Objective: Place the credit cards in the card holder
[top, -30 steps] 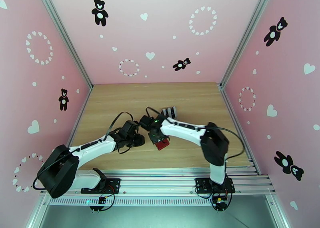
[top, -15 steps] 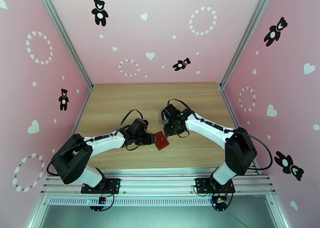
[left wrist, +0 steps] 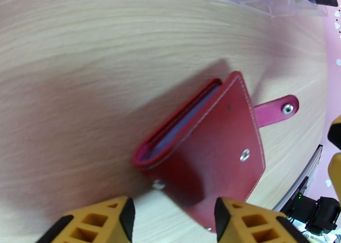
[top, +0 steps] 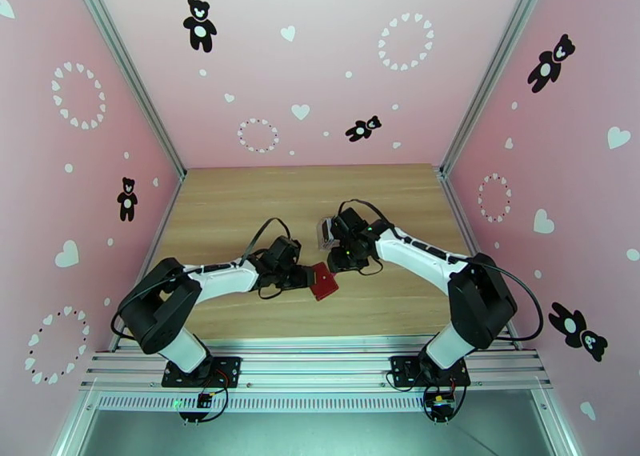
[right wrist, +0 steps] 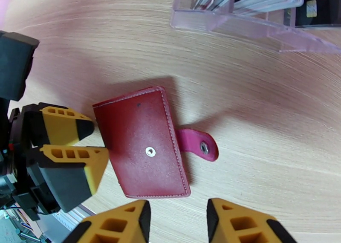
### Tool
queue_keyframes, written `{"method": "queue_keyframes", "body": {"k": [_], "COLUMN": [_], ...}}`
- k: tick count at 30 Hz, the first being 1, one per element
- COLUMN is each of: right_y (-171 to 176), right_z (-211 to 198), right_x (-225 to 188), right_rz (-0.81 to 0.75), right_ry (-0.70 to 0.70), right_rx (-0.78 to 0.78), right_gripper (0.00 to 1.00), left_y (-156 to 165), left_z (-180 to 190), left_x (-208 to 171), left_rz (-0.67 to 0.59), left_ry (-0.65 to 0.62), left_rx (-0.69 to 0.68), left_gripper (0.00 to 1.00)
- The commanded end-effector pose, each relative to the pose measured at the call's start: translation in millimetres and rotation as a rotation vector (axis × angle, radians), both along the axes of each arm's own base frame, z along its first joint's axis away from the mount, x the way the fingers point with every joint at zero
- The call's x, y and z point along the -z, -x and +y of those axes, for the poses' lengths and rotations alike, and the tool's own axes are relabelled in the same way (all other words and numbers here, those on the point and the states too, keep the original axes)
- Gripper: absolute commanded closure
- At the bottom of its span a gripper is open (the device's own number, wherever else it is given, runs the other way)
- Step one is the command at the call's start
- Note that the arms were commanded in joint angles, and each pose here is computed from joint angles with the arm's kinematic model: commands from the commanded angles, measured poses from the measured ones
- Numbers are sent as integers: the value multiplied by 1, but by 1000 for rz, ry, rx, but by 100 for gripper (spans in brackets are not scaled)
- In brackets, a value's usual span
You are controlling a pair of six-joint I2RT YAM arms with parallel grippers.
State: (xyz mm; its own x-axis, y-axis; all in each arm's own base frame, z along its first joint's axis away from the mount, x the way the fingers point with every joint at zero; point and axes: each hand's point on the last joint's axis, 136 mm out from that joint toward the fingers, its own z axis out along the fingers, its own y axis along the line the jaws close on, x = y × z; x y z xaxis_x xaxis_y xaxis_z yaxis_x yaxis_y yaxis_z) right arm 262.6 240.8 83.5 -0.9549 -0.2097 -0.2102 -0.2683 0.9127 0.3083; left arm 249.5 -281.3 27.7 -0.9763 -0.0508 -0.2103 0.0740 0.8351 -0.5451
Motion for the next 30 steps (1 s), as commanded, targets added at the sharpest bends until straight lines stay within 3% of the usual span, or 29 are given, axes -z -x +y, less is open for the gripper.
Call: {"method": "queue_keyframes", "body": {"k": [1, 18, 30], "right_y": [3, 1, 1], "right_z": [-1, -6, -23], "right_x": [-5, 1, 2], "right_rz": [-5, 30, 43], "right_ry": [-37, -90, -108], "right_rx": [-2, 36, 113], "right_gripper": [60, 61, 65], "left_y": [-3, -29, -40], "left_z": [-2, -12, -29], "left_x": [6, -9, -11], "left_rz": [5, -58, -63], "left_ry": [-20, -84, -53], "left_rx": [-2, 22, 57], "left_gripper": [45, 45, 46]}}
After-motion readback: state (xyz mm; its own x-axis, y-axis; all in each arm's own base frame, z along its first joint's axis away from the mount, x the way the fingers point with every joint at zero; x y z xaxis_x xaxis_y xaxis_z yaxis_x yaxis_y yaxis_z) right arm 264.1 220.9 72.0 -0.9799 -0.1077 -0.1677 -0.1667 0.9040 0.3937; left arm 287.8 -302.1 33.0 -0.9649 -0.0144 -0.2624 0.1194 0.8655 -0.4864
